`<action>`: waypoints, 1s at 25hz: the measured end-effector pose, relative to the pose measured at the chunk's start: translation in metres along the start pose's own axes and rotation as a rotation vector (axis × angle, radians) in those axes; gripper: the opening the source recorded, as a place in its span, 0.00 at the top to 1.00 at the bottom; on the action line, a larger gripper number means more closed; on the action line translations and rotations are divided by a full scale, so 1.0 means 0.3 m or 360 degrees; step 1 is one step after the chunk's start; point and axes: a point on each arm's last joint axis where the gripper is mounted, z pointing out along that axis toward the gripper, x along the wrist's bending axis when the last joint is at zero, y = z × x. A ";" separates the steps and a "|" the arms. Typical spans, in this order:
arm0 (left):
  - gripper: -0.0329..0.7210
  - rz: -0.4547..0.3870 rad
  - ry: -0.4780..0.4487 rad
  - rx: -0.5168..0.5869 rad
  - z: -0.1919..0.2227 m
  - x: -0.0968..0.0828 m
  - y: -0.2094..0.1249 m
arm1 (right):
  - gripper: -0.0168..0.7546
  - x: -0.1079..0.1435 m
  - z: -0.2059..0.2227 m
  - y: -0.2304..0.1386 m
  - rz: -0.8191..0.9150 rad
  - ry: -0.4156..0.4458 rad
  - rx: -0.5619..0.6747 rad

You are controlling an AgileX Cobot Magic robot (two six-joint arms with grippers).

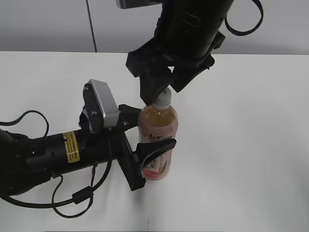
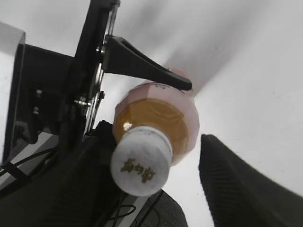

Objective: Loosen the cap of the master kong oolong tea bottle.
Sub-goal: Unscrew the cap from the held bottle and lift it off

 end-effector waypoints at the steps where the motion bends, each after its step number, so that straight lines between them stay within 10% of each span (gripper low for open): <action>1: 0.37 0.0000 0.0000 0.0000 0.000 0.000 0.000 | 0.34 0.000 0.001 0.000 0.0000 0.0000 0.0001; 25: 0.38 -0.0003 0.0007 0.0000 0.000 0.001 0.000 | 0.49 -0.005 0.016 0.003 0.0017 -0.0010 0.0017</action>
